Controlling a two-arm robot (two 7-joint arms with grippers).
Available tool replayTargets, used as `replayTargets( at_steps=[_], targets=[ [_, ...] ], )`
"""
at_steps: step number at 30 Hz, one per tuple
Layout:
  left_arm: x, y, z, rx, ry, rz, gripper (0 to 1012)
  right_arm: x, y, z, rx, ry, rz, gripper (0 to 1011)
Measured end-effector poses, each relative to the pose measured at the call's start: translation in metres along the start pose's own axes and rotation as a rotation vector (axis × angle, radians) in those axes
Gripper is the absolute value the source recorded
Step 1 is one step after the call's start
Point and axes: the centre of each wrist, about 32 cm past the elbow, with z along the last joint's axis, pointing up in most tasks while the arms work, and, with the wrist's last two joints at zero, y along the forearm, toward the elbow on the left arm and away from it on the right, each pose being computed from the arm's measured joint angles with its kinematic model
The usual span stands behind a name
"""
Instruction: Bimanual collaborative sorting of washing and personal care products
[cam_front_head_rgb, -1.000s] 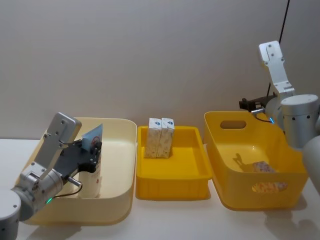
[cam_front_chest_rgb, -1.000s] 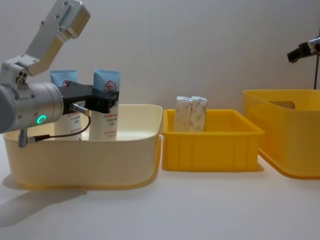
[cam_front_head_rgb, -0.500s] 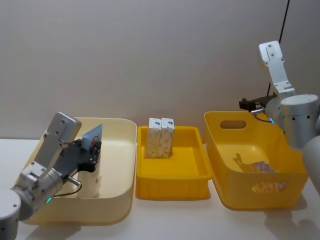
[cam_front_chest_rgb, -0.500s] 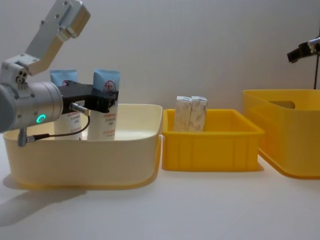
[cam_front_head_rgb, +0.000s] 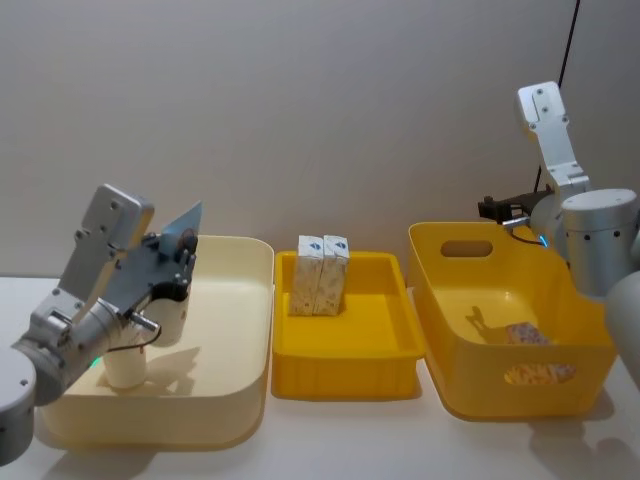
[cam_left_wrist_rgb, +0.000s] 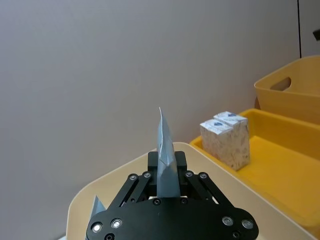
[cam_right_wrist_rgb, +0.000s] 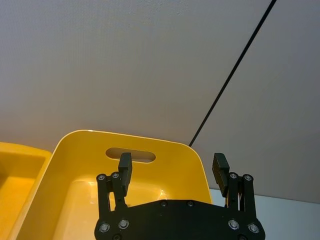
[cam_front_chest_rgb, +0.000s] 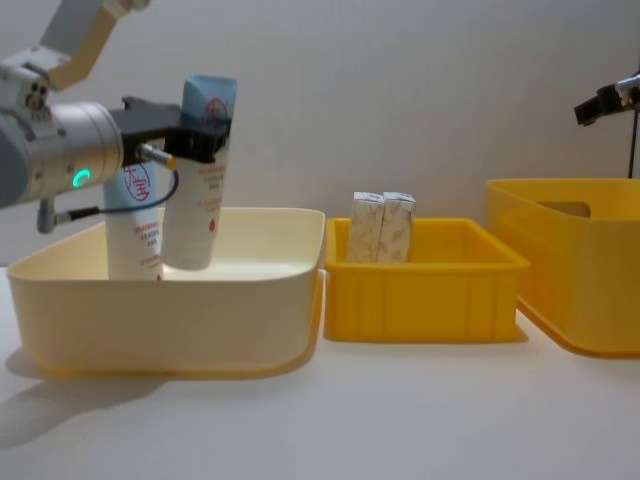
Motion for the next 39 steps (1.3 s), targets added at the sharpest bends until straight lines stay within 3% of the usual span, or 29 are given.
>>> replayTargets(
  at_steps=[14, 28, 39],
  targets=[
    [0.005, -0.0022, 0.016, -0.073, 0.008, 0.015, 199, 0.0, 0.0, 0.0, 0.0, 0.0, 0.0, 1001],
    [0.0201, -0.0032, 0.0391, -0.162, 0.018, 0.017, 197, 0.0, 0.0, 0.0, 0.0, 0.0, 0.0, 1001],
    [0.0271, -0.002, 0.0523, -0.215, 0.039, 0.01, 197, -0.001, 0.0, -0.001, 0.001, -0.009, 0.005, 1001]
  ],
)
